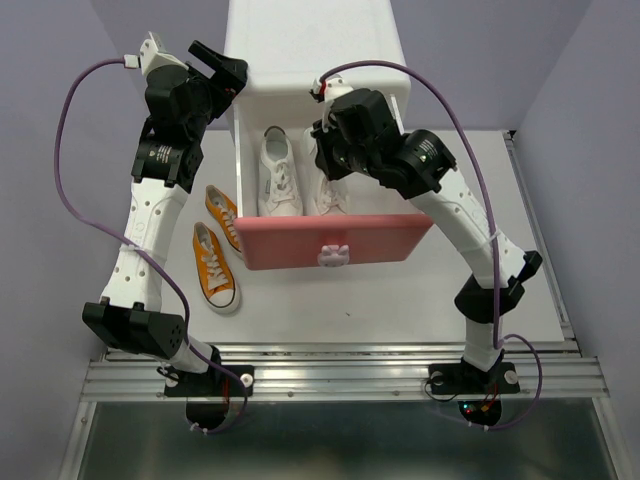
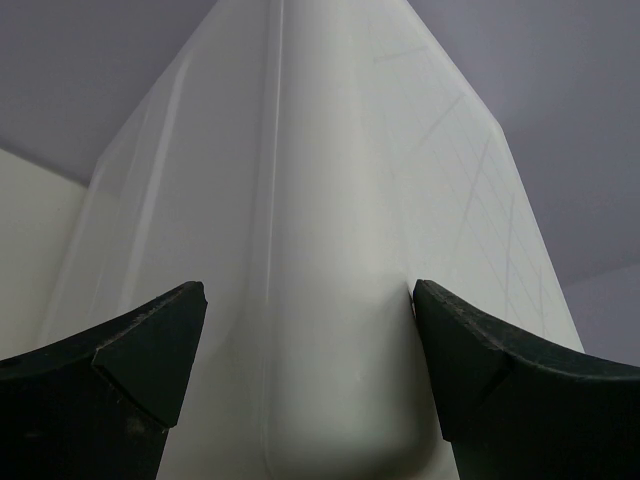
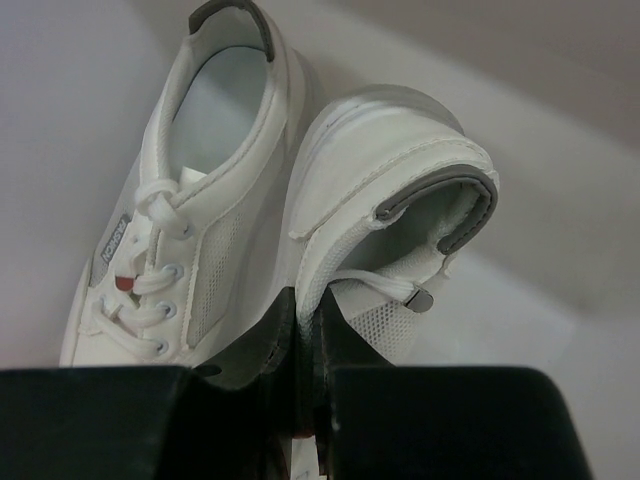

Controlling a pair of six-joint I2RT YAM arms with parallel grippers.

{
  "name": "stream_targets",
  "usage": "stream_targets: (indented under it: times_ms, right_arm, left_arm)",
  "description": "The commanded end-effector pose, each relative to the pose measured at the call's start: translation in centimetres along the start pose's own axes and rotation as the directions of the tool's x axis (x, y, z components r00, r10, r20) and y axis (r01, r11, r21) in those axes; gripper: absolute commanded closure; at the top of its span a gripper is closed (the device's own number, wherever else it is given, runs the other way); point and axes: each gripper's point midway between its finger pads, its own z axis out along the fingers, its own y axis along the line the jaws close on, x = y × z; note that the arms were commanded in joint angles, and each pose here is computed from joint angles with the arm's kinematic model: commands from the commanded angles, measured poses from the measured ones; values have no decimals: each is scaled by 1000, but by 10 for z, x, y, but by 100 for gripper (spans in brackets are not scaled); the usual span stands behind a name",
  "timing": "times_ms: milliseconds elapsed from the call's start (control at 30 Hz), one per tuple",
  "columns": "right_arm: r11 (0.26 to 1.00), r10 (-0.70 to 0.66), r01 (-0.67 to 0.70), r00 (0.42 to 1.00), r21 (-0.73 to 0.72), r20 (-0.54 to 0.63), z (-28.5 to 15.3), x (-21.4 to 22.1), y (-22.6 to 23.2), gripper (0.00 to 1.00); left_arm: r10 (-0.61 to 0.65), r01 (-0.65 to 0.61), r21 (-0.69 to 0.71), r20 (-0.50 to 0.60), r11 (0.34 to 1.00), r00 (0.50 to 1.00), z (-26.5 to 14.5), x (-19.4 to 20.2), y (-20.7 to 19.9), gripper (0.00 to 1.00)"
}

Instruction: Place and organize the shoes in the shoe cabinet

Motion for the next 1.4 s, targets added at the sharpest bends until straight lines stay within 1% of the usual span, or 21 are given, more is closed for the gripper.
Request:
stream_targets:
  times_ms: [0,167,267,367,400,433,467,533,600,700,833,1000,1033,1067,1100,1133,1167,1200,1233,1300,1367]
  right_arm:
    - [997,11,-22,989,73,150,12,-36,-10,98]
    - [994,31,-47,987,99,156,25,-34,-11,84]
    - [993,42,-60,984,101,172,32,-35,-10,84]
    - [996,44,-58,982,71,183,38,-36,-4,86]
    - [998,45,-54,981,44,188,40,-38,1,92]
    - [999,38,-44,982,25,187,41,-38,5,94]
    - [999,29,-31,982,7,185,43,-37,8,99]
    - [999,29,-24,979,-28,200,44,-40,15,99]
    - [997,-2,20,975,-79,221,42,-43,23,99]
    - [993,-6,37,965,-112,261,37,-50,29,99]
    - [990,0,40,957,-133,290,27,-56,30,99]
    - [994,24,6,963,-110,268,27,-49,25,98]
    - [995,32,-6,964,-100,265,27,-48,23,93]
    - [996,41,-19,962,-86,270,26,-50,20,85]
    - [997,58,-43,959,-61,278,25,-52,15,64]
    - [998,60,-47,956,-51,288,22,-56,13,57]
    - [998,54,-45,954,-36,296,21,-58,10,44]
    - [998,54,-48,951,-28,305,19,-61,8,36]
    - [999,53,-49,949,-20,311,18,-63,6,29]
    - [998,54,-55,941,-6,334,12,-71,3,18]
    - [998,55,-55,933,-9,356,5,-79,2,15]
  left_arm:
    - [101,-253,-387,-371,887,923,-24,89,133,6]
    - [100,-252,-385,-372,888,923,-23,89,133,6]
    - [99,-253,-385,-375,887,922,-22,90,134,6]
    - [98,-253,-385,-379,888,920,-21,92,135,6]
    - [97,-250,-385,-375,888,922,-21,91,135,6]
    - [96,-250,-382,-378,890,921,-21,92,134,6]
    - [96,-251,-384,-378,889,921,-20,92,135,6]
    - [95,-250,-382,-380,890,920,-20,93,134,6]
    - [96,-250,-381,-380,890,920,-20,93,135,6]
    - [96,-250,-378,-380,892,920,-19,93,134,6]
    - [99,-253,-373,-384,893,918,-18,94,134,6]
    - [99,-254,-371,-388,893,916,-18,95,134,6]
    - [99,-254,-371,-388,893,916,-18,95,134,6]
    - [99,-253,-372,-386,893,917,-18,94,134,6]
    - [101,-255,-371,-388,893,916,-18,95,134,6]
    - [101,-255,-370,-387,893,916,-19,94,133,6]
    - [103,-255,-368,-386,894,917,-19,94,133,6]
    - [102,-254,-368,-385,894,917,-19,94,133,6]
    - [102,-253,-367,-385,895,917,-20,94,132,6]
    - [102,-251,-366,-381,896,919,-20,92,132,6]
    - [101,-249,-363,-380,898,919,-20,92,130,6]
